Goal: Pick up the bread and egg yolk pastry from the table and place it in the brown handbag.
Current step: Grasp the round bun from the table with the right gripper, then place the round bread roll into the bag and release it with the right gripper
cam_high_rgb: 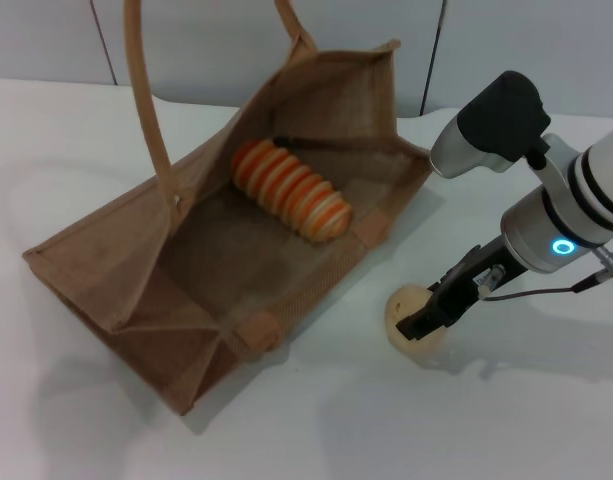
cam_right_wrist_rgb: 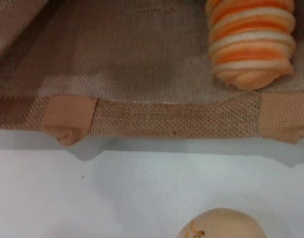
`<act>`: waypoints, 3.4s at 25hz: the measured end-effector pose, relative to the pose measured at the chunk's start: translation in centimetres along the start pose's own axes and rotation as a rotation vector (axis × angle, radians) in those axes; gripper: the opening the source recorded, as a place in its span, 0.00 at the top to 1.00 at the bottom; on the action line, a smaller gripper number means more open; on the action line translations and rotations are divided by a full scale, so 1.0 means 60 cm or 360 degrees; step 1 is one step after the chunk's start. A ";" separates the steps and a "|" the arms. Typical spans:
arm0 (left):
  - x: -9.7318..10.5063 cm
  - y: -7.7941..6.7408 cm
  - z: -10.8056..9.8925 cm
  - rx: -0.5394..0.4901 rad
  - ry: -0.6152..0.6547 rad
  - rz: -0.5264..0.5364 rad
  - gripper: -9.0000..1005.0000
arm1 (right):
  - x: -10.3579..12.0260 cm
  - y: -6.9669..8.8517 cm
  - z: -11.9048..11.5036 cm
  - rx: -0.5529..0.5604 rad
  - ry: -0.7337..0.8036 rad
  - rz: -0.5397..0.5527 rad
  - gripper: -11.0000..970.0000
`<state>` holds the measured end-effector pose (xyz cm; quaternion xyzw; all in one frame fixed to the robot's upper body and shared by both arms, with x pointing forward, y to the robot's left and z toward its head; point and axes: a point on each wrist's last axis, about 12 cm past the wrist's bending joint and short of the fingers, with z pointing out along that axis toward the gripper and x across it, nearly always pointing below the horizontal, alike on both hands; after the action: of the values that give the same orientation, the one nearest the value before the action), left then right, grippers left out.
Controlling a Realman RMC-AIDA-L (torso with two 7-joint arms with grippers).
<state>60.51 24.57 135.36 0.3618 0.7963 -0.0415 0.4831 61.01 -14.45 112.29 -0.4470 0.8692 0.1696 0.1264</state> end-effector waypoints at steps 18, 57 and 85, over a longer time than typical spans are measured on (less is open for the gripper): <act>0.003 0.001 0.003 0.0012 0.0009 -0.0008 0.88 | -0.007 -0.002 -0.006 0.0015 -0.0035 -0.0012 0.36; -0.075 -0.045 0.002 0.0203 -0.0274 0.0111 0.88 | -0.137 0.036 -0.036 -0.0217 -0.0560 -0.0188 0.44; -0.035 -0.014 -0.002 0.0060 -0.0212 0.0025 0.88 | -0.129 0.006 -0.035 -0.0107 -0.0530 -0.0108 0.11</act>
<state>60.47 22.85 136.84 0.3735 0.7586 -0.0765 0.5283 64.96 -9.41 117.17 -0.4456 0.8145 0.2659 0.2594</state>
